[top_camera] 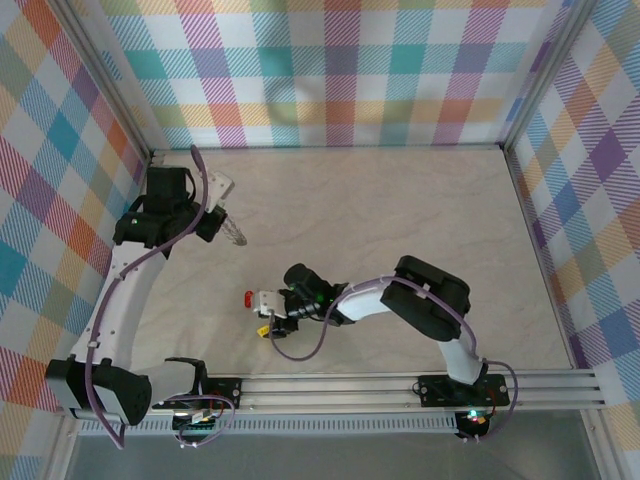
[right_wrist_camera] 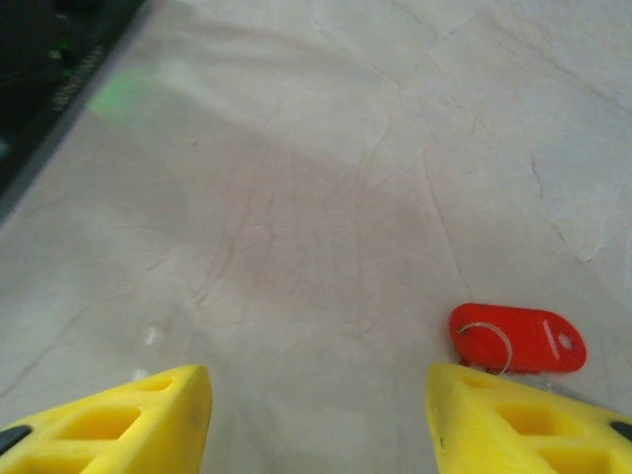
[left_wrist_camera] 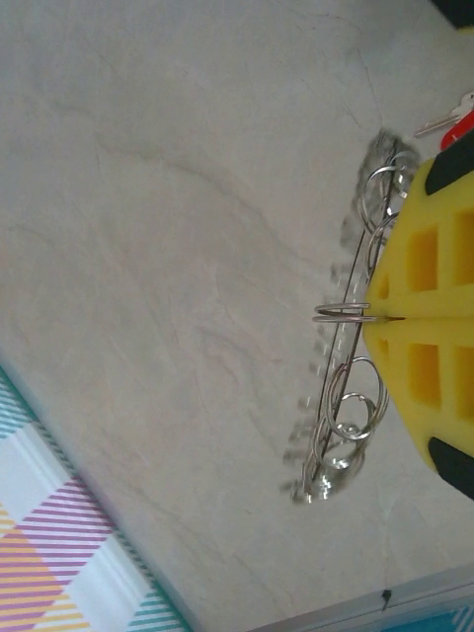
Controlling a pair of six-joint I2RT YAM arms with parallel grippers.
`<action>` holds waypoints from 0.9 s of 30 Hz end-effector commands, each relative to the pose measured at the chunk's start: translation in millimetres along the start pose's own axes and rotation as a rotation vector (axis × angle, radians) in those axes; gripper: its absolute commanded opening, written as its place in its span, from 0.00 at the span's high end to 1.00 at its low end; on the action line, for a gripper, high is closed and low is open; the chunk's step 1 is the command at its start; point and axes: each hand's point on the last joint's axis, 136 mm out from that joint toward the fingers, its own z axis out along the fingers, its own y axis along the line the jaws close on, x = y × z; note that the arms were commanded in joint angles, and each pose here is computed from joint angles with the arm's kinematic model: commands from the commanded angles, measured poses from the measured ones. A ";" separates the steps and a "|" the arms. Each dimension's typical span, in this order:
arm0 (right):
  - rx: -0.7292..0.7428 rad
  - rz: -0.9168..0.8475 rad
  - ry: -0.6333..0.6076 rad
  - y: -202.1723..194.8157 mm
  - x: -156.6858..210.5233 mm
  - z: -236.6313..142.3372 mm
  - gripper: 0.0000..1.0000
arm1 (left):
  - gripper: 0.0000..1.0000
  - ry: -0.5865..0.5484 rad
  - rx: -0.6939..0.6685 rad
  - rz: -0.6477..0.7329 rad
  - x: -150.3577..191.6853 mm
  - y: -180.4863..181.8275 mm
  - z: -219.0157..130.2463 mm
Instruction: Put the keys on the keyring
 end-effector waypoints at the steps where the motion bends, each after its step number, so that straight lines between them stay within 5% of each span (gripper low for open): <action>1: 0.021 -0.008 0.039 -14.0 -0.9 7.2 0.38 | 1.00 -0.023 -0.020 -0.057 -3.4 8.8 -7.8; 16: -0.191 0.043 0.157 -7.1 37.2 22.2 0.35 | 1.00 -0.018 0.032 -0.097 18.5 -2.8 -1.5; 27: -0.240 0.074 0.108 21.3 40.1 -13.3 0.52 | 1.00 -0.058 0.098 -0.106 14.6 -15.7 -2.4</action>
